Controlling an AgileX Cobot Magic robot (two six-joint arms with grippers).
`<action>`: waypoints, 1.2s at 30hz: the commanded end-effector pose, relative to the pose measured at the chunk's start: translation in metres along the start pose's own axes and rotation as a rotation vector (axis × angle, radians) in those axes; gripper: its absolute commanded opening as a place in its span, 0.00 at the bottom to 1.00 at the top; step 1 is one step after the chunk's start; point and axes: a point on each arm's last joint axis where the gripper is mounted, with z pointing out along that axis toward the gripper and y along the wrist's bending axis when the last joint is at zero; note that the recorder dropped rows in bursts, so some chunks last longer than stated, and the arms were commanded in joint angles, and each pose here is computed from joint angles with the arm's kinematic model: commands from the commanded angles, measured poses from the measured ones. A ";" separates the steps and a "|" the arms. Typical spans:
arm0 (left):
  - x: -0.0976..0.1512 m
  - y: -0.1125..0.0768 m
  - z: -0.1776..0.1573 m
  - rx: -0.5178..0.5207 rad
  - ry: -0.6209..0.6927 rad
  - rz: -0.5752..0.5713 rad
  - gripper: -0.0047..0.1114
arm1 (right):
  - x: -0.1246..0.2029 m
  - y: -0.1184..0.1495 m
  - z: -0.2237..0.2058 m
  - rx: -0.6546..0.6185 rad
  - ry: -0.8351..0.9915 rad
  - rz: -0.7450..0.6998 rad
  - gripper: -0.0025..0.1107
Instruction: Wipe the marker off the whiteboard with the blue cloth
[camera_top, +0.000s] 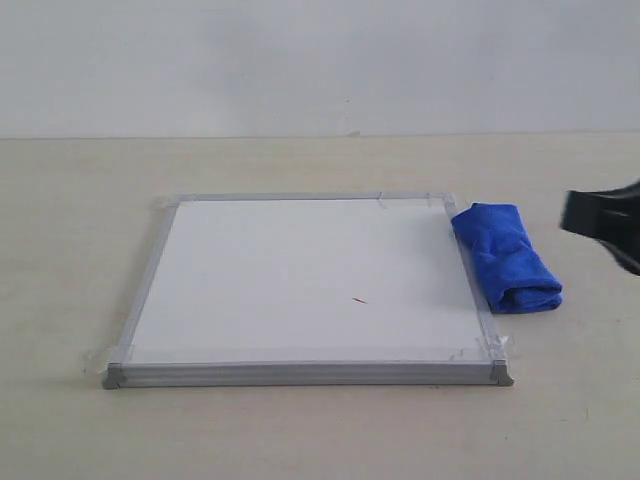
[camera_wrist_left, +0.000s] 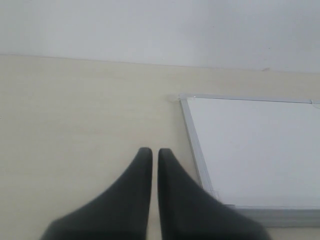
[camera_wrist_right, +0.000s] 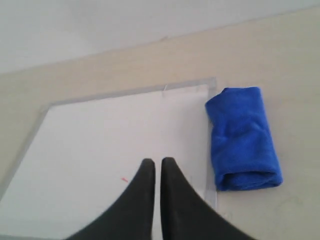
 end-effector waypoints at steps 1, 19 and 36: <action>-0.001 0.000 -0.001 0.003 -0.009 0.001 0.08 | 0.033 -0.035 -0.029 0.050 -0.158 0.039 0.02; -0.001 0.000 -0.001 0.003 -0.009 0.001 0.08 | 0.096 -0.083 -0.073 0.394 -0.345 0.101 0.02; -0.001 0.000 -0.001 0.003 -0.009 0.001 0.08 | 0.076 -0.055 -0.075 0.061 -0.556 0.031 0.02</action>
